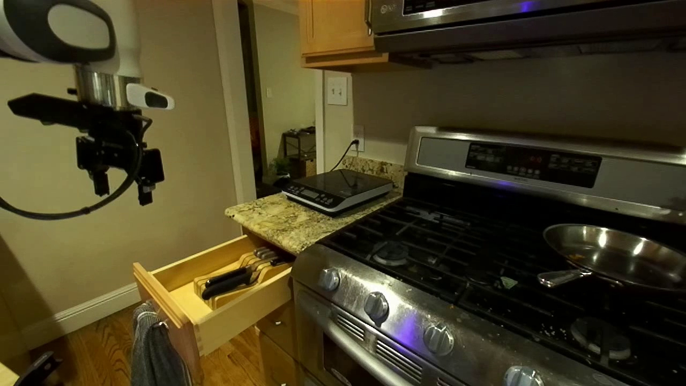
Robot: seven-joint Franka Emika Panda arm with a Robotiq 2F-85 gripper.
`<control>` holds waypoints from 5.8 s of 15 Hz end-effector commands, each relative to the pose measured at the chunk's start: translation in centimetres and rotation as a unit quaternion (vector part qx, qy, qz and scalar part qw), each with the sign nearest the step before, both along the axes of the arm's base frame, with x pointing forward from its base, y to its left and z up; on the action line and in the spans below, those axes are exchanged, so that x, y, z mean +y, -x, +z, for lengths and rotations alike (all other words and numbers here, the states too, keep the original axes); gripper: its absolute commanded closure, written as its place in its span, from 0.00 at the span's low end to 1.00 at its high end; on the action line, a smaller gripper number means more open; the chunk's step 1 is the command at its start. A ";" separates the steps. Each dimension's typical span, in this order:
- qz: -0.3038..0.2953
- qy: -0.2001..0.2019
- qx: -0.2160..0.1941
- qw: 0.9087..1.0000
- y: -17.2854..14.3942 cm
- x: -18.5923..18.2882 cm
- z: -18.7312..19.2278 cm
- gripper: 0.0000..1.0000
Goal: Slide close the drawer on the left
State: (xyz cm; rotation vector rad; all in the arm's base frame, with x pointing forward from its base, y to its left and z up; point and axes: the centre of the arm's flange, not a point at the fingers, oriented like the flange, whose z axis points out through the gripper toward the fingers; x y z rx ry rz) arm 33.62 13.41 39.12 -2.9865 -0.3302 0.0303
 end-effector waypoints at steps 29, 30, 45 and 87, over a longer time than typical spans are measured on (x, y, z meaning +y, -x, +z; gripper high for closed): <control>0.287 0.051 -0.080 0.953 -1.4 11.2 -17.0 0.00; 0.286 0.050 -0.078 0.954 -1.4 11.3 -17.2 0.00; 0.411 0.040 -0.106 0.905 -3.6 13.6 -24.3 0.00; 0.508 0.152 -0.207 0.822 -13.5 12.5 -18.8 0.00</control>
